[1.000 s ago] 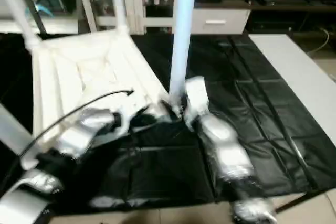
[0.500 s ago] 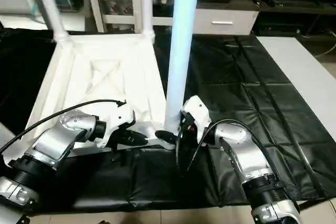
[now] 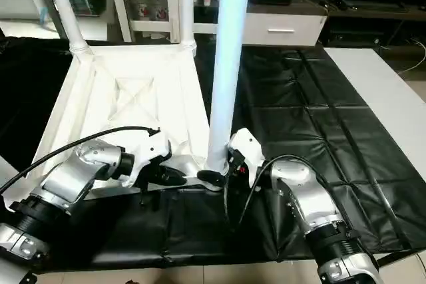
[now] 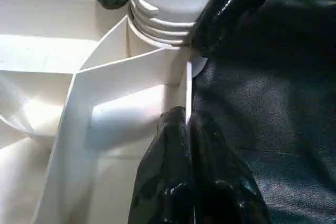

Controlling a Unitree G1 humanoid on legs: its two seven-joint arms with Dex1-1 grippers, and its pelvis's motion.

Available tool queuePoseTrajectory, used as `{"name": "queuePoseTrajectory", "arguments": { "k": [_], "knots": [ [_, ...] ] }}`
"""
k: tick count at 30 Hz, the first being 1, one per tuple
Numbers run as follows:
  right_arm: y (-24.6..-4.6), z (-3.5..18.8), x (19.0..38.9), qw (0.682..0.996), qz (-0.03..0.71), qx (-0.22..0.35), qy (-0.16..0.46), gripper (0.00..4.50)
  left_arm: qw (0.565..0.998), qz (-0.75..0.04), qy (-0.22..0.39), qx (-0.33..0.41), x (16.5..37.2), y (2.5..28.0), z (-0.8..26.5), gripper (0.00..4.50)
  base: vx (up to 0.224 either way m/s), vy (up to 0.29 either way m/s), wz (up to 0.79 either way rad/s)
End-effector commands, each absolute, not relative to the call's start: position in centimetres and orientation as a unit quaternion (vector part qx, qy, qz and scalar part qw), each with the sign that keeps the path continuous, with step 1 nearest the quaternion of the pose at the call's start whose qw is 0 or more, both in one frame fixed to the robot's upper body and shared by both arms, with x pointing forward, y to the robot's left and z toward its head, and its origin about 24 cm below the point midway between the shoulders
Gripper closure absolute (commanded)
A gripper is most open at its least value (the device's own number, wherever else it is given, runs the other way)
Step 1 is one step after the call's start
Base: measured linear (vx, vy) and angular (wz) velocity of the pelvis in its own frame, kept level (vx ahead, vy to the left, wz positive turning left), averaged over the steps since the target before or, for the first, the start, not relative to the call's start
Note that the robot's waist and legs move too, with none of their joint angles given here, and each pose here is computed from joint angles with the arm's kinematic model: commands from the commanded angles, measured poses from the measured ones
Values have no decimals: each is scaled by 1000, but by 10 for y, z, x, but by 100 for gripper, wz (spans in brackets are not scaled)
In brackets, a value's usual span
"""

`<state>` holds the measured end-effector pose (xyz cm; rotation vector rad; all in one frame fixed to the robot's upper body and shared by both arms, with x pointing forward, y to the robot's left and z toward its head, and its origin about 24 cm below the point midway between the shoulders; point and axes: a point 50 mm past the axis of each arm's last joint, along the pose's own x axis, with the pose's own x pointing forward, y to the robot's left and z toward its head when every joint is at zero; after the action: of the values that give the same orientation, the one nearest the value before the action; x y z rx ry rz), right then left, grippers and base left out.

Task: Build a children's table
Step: Rotate leg to tighten

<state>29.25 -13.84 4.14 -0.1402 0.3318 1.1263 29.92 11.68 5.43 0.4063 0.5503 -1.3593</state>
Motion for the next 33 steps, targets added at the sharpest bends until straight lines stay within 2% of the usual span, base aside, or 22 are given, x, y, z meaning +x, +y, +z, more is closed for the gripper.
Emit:
{"name": "queuePoseTrajectory", "arguments": {
  "k": [1,5,8,10,12,14,17,18,19,22,24,27,30,31,33],
  "knots": [
    [-143,45,296,830,530,-85,154,173,699,-622,303,182,289,117,34,450,0,0,0],
    [-140,47,300,843,516,-64,138,180,703,-619,301,178,289,117,34,450,0,0,0],
    [-133,49,307,883,457,-9,111,181,725,-604,291,158,293,111,33,450,0,0,0],
    [-131,49,309,890,443,1,109,181,731,-599,288,153,294,109,33,450,0,0,0],
    [-127,45,314,909,398,43,117,181,755,-577,280,138,301,103,34,450,0,0,0],
    [-111,35,323,942,291,99,136,181,808,-504,271,138,317,92,30,450,0,0,0],
    [-108,31,326,952,253,95,145,182,822,-482,268,143,322,89,30,450,0,0,0],
    [-98,25,335,965,170,100,172,182,846,-435,259,167,333,85,31,450,0,0,0],
    [-94,24,337,967,151,101,179,182,851,-424,257,175,335,85,31,450,0,0,0],
    [-89,26,343,978,79,57,185,182,864,-394,246,195,341,82,33,450,0,0,0],
    [-80,32,347,985,44,14,168,182,872,-383,236,193,344,77,35,450,0,0,0],
    [-70,40,349,989,48,2,140,182,876,-378,228,195,346,73,35,450,0,0,0],
    [-70,50,352,991,75,42,100,182,877,-377,223,199,346,75,35,450,0,0,0],
    [-72,54,351,992,88,32,82,148,875,-381,221,202,346,77,36,450,0,0,0],
    [-77,57,349,994,94,15,62,148,873,-385,221,206,346,81,35,450,0,0,0]
  ]
}}
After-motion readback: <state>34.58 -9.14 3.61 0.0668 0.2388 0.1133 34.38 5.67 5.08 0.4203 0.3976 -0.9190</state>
